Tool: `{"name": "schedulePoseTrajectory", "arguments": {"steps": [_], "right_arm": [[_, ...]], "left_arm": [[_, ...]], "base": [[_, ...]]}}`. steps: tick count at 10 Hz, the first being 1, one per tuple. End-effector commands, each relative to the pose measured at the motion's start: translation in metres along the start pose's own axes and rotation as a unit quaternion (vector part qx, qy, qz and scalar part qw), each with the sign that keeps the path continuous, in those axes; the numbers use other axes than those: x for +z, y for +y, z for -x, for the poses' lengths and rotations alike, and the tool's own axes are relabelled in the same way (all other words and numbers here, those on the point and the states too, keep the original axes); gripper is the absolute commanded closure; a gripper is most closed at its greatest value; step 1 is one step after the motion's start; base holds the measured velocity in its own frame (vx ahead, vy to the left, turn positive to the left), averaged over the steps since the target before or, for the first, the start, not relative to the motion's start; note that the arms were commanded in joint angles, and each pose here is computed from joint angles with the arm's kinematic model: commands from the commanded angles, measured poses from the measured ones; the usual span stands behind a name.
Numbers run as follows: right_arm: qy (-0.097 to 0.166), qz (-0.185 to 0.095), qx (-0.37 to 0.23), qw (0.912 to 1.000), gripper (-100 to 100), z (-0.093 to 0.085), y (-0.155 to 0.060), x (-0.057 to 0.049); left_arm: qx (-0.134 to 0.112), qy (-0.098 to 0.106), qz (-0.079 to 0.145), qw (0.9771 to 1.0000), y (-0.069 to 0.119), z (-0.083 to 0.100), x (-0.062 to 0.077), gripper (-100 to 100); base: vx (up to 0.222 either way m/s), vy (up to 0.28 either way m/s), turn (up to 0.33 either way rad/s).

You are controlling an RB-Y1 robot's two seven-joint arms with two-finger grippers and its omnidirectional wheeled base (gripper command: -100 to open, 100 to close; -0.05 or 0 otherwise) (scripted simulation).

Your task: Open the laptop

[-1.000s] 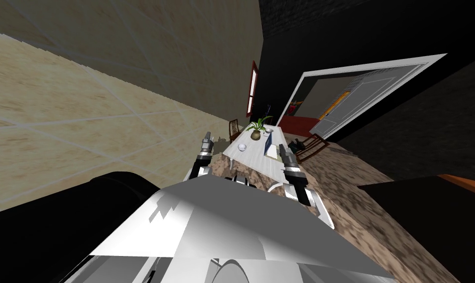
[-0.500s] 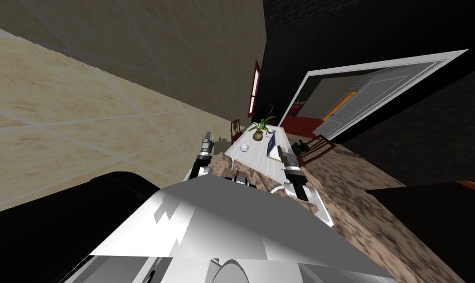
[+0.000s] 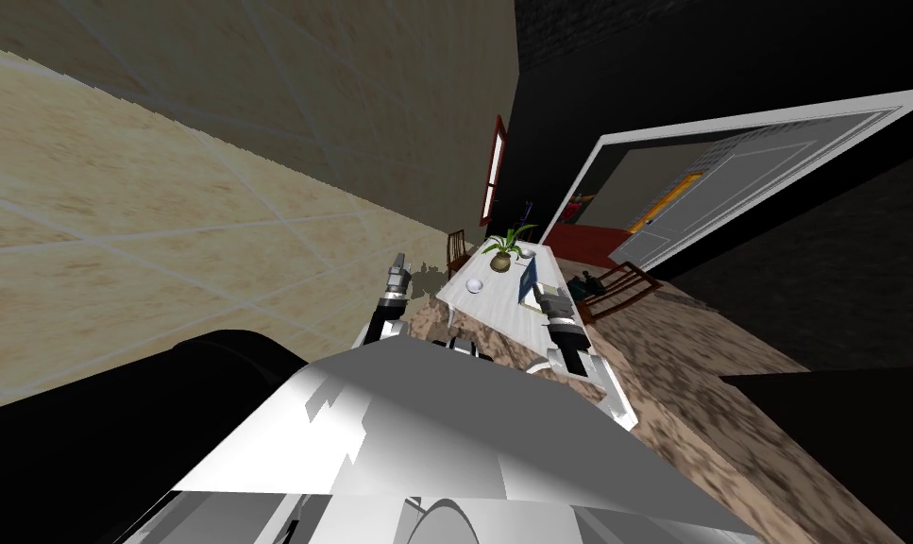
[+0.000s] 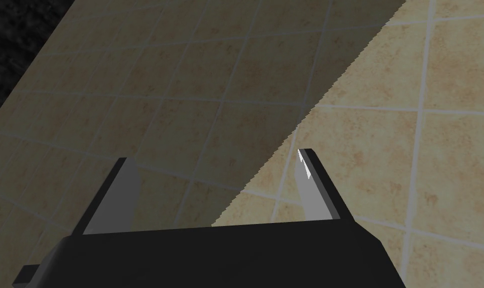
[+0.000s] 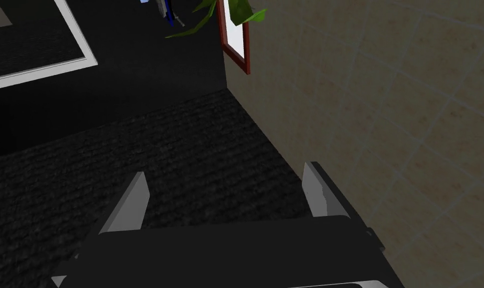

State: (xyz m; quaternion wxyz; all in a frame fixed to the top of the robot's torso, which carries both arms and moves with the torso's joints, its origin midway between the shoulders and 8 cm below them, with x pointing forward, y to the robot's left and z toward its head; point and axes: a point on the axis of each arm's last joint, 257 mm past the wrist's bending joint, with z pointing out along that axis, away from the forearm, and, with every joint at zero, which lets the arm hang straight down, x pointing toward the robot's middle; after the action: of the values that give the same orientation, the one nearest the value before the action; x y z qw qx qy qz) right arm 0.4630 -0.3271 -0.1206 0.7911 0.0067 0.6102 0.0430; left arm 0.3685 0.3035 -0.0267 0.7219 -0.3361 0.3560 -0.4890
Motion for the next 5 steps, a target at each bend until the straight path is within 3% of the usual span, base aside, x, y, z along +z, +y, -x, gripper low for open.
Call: {"name": "schedulePoseTrajectory", "arguments": {"steps": [1,4,5], "right_arm": [[0.024,-0.018,-0.07,0.9971,-100,-0.017,-0.02,0.005],[0.041,-0.028,-0.117,0.9918,-100,-0.028,-0.034,0.007],[0.057,-0.039,-0.159,0.9849,-100,-0.038,-0.048,0.009]], "left_arm": [[0.0,0.0,0.0,1.0,0.0,0.0,0.0,0],[0.0,0.0,0.0,1.0,0.0,0.0,0.0,0],[0.0,0.0,0.0,1.0,0.0,0.0,0.0,0]], "base": [[0.02,0.049,0.057],[0.015,0.04,0.042],[0.014,0.059,0.067]]}}
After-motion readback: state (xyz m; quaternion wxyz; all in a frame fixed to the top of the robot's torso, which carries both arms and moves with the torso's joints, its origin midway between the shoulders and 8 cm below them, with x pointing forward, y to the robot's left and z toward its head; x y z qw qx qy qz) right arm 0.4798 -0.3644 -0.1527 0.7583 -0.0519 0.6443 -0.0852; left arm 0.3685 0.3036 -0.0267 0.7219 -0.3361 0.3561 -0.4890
